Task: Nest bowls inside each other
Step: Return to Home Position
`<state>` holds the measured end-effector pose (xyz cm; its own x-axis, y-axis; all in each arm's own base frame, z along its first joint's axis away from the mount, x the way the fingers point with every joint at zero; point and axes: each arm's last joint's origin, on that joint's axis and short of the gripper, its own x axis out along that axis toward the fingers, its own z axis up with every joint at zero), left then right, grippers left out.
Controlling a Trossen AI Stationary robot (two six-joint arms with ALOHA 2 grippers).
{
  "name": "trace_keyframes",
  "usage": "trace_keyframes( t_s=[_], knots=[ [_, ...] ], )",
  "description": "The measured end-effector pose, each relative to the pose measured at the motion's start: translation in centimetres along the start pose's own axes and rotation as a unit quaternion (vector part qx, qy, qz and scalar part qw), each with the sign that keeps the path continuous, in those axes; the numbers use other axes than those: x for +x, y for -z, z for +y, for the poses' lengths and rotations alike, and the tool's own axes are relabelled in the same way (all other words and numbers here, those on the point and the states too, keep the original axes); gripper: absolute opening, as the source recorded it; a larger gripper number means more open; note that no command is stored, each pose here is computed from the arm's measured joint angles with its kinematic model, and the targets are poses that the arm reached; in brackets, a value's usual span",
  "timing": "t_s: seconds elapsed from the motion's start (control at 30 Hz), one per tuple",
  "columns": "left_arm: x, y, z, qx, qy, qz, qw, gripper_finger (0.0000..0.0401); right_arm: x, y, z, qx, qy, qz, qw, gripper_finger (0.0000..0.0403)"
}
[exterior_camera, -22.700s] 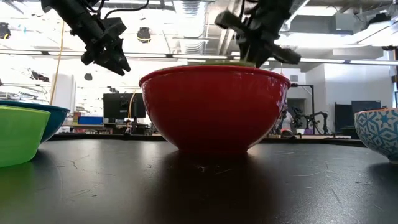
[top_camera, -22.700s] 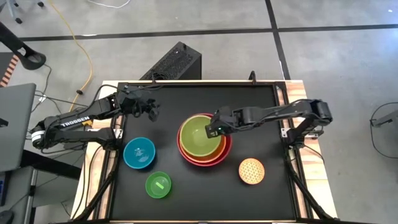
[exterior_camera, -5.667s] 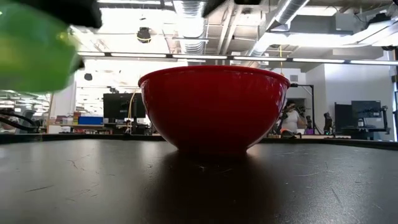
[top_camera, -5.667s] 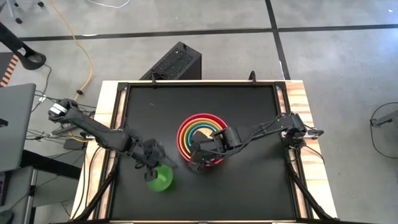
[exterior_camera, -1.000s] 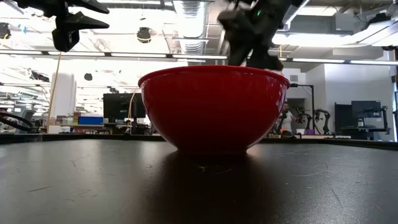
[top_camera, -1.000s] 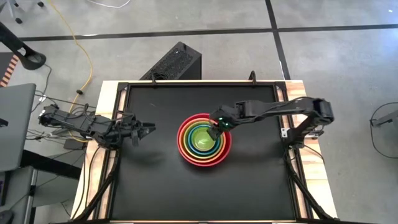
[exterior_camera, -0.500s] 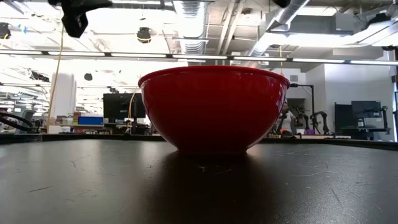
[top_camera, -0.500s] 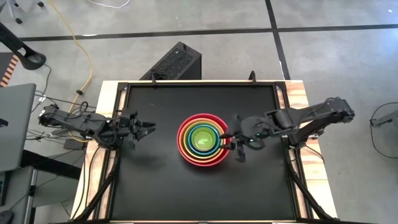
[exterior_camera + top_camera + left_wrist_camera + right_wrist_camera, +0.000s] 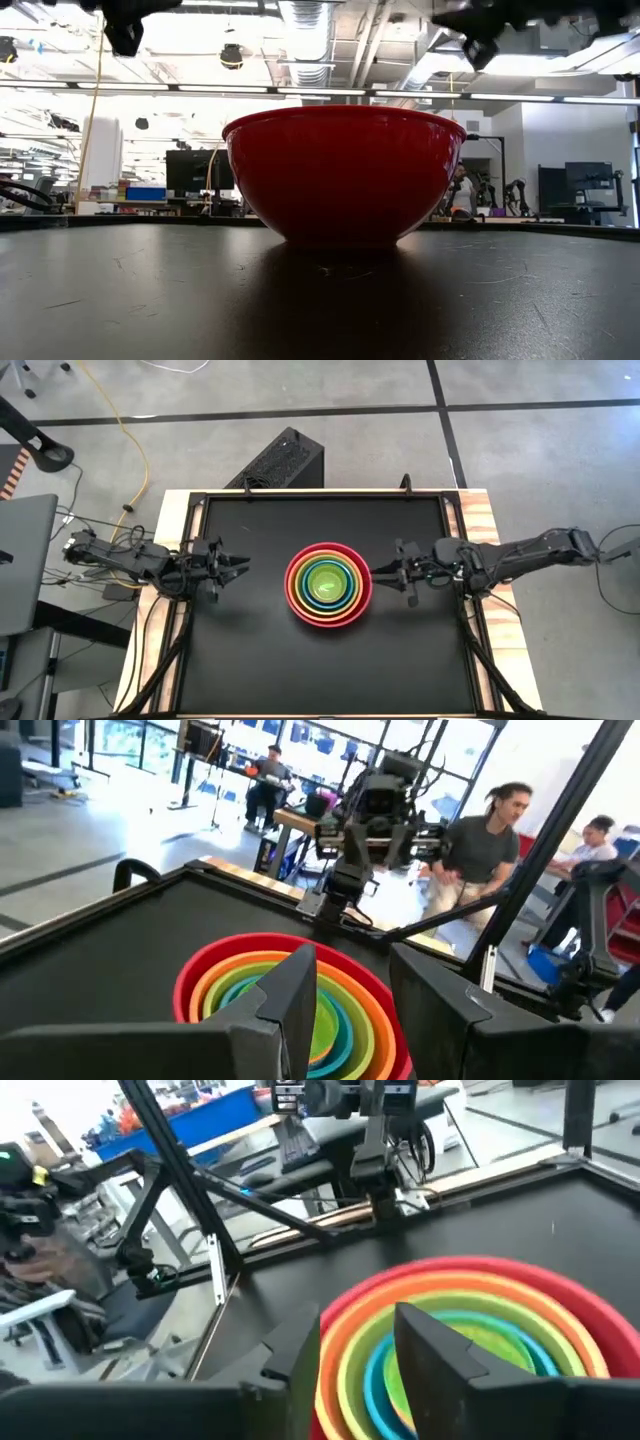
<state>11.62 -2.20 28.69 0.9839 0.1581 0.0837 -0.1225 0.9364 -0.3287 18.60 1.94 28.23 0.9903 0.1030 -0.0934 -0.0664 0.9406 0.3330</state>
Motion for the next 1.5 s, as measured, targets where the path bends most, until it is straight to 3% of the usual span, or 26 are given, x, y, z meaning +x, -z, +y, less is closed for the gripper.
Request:
trace_keyframes(
  t_s=[0.17,0.4,0.53,0.7,0.83,0.97,1.13,1.23,1.5],
  knots=[
    [-0.5,3.7,1.7,-0.037,-0.001,-0.032,0.999,0.0116,-2.3,2.3,-2.0,0.028,0.03,-0.015,0.999,0.0105],
    [-1.4,8.8,4.2,-0.121,-0.008,-0.066,0.99,0.0116,-4.4,5.9,-4.5,0.018,0.047,-0.033,0.998,0.0049],
    [-1.6,8.7,4.4,-0.101,-0.016,-0.051,0.993,0.0116,-5.1,7.3,-5.1,0.004,0.001,-0.034,0.999,0.0017],
    [-2.2,8.2,4.5,-0.09,-0.02,-0.069,0.993,0.0116,-6.3,8.5,-5.7,0.018,0.019,0.001,1.0,0.0009],
    [-2.6,8.9,4.9,-0.081,-0.037,-0.042,0.995,0.0113,-7.1,9.4,-5.9,0.01,0.014,-0.006,1.0,0.0009],
    [-2.9,9.3,5.2,-0.115,-0.041,-0.025,0.992,0.0084,-7.5,11.0,-6.4,0.022,0.007,-0.027,0.999,0.0006],
    [-2.9,9.4,5.0,-0.138,-0.013,-0.011,0.99,0.0032,-8.0,10.5,-6.1,0.023,-0.01,-0.073,0.997,0.0006],
    [-2.9,9.6,4.9,-0.119,0.011,0.012,0.993,0.0005,-8.2,10.3,-6.0,0.017,-0.007,-0.088,0.996,0.0009],
    [-2.8,10.1,4.9,-0.004,0.014,0.037,0.999,0.0009,-8.1,10.5,-6.1,0.02,0.006,-0.082,0.996,0.0032]
  ],
)
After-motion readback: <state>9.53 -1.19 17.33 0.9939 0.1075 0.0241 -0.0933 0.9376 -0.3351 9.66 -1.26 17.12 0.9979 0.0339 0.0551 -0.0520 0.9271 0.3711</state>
